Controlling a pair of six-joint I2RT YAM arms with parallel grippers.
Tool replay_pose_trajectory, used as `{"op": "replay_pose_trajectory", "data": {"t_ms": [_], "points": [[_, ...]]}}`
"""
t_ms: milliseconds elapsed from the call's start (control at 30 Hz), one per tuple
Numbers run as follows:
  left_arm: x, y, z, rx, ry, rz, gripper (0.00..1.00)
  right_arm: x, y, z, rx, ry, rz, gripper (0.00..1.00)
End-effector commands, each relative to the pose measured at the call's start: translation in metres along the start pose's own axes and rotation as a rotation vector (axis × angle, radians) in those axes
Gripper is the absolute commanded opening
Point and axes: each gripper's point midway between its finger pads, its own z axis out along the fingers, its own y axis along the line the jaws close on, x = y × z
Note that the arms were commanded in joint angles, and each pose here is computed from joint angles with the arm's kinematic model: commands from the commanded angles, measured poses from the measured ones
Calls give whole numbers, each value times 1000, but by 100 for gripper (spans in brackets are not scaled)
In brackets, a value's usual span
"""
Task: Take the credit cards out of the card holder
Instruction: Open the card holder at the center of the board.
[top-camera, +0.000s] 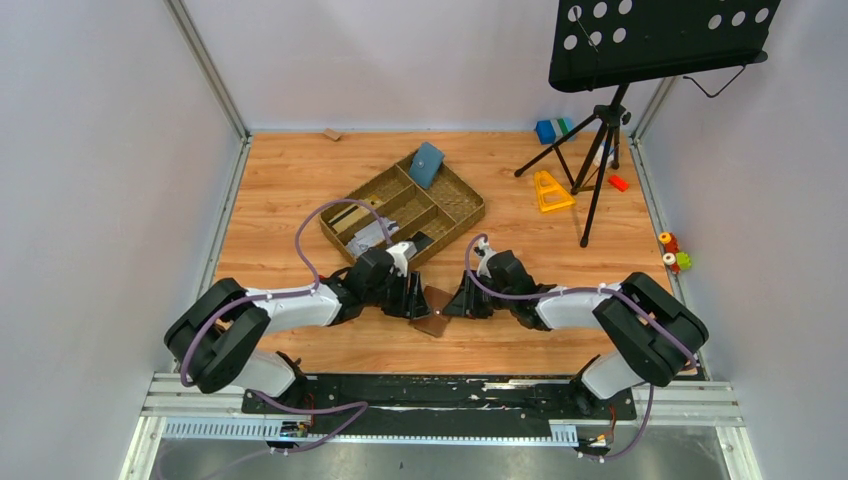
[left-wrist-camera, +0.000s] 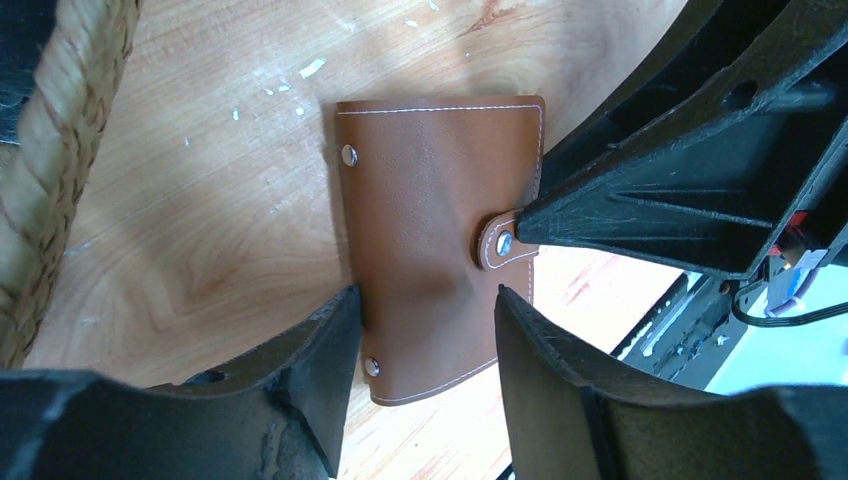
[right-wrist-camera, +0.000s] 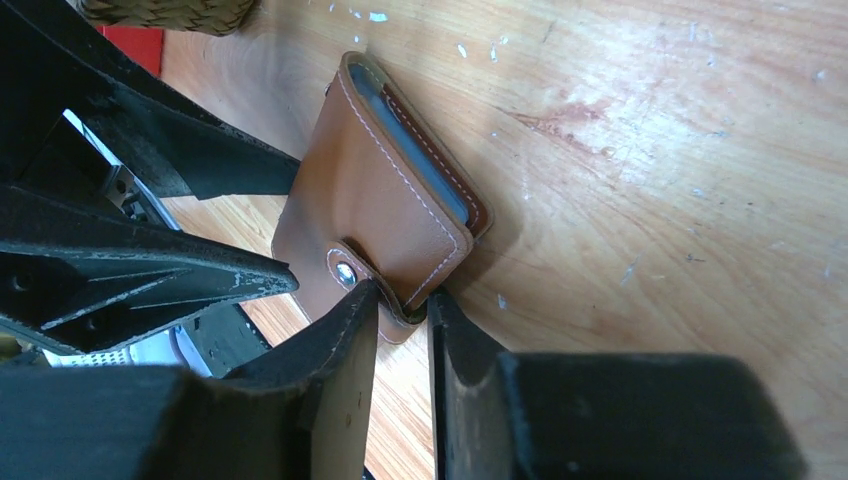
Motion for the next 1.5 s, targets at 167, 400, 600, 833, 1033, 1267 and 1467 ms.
{"op": "replay_pose_trajectory", "data": {"t_ms": [167,400,600,833,1033,1267,1467], "points": [[4,-10,1,64,9,-29,42,-2,-1,5,-10,-16,2,19],[-9,-21,-9,93,-51,-36,1,-4,5,3,-35,-23,-25,21],[-12,-12,-21,20,-82,-28,0,-16,9,-10,-8,-71,-77,45],[-19,-12,-32,1,-130,-42,0,-15,19,-20,81,-89,-177,71],[-22,-13,-34,-2,-149,-59,0,-20,29,-21,137,-118,-212,66],[-21,-16,-34,-10,-181,-80,0,-16,43,-3,130,-87,-235,66],[-23,-19,-36,-2,-190,-86,0,-15,36,1,165,-86,-226,69]]}}
